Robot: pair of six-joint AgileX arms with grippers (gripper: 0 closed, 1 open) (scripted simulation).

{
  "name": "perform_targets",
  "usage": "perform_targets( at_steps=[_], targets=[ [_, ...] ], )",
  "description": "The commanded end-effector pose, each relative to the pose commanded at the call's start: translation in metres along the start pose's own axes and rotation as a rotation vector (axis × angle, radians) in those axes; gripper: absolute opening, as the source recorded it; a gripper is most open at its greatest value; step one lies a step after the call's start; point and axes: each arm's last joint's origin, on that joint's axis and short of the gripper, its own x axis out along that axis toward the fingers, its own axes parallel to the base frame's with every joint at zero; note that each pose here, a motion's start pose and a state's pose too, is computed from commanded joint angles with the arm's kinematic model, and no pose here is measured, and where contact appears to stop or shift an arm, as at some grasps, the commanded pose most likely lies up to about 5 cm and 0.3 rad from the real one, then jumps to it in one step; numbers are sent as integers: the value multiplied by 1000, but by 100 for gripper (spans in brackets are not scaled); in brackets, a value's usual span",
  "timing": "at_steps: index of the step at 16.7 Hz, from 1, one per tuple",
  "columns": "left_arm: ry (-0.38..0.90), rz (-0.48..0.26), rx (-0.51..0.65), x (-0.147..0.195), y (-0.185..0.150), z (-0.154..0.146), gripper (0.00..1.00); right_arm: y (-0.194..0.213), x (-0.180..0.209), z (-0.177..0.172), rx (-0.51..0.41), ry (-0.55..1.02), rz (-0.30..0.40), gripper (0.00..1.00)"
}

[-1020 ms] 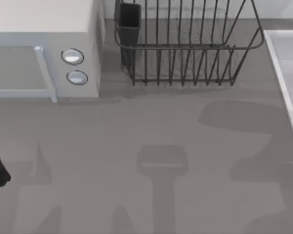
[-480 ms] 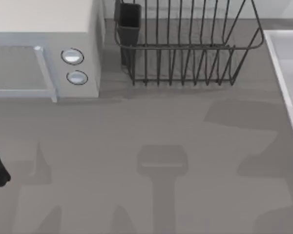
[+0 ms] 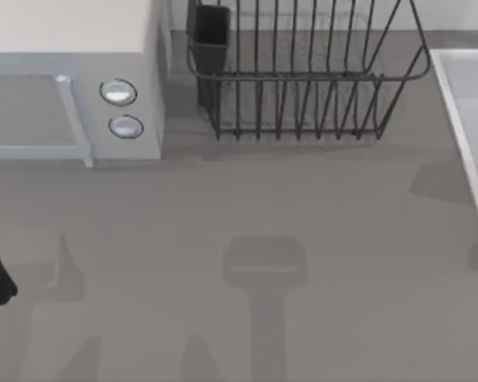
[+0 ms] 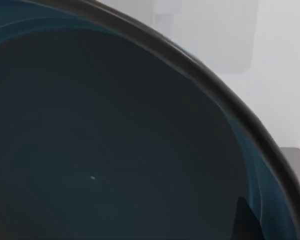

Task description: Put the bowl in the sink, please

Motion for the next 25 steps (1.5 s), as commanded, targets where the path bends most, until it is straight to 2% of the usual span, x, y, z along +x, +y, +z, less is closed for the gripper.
perform_targets(
  at_steps=[4,10,23,25],
  targets=[
    [0,0,0,0,0,0,100,6,-10,-32,6,7,-8,0],
    [0,0,0,0,0,0,100,7,-12,-37,10,11,-9,0],
    [0,0,0,0,0,0,100,7,-12,-37,10,11,-9,98],
    [0,0,0,0,0,0,100,7,-12,-37,10,11,-9,100]
  ],
)
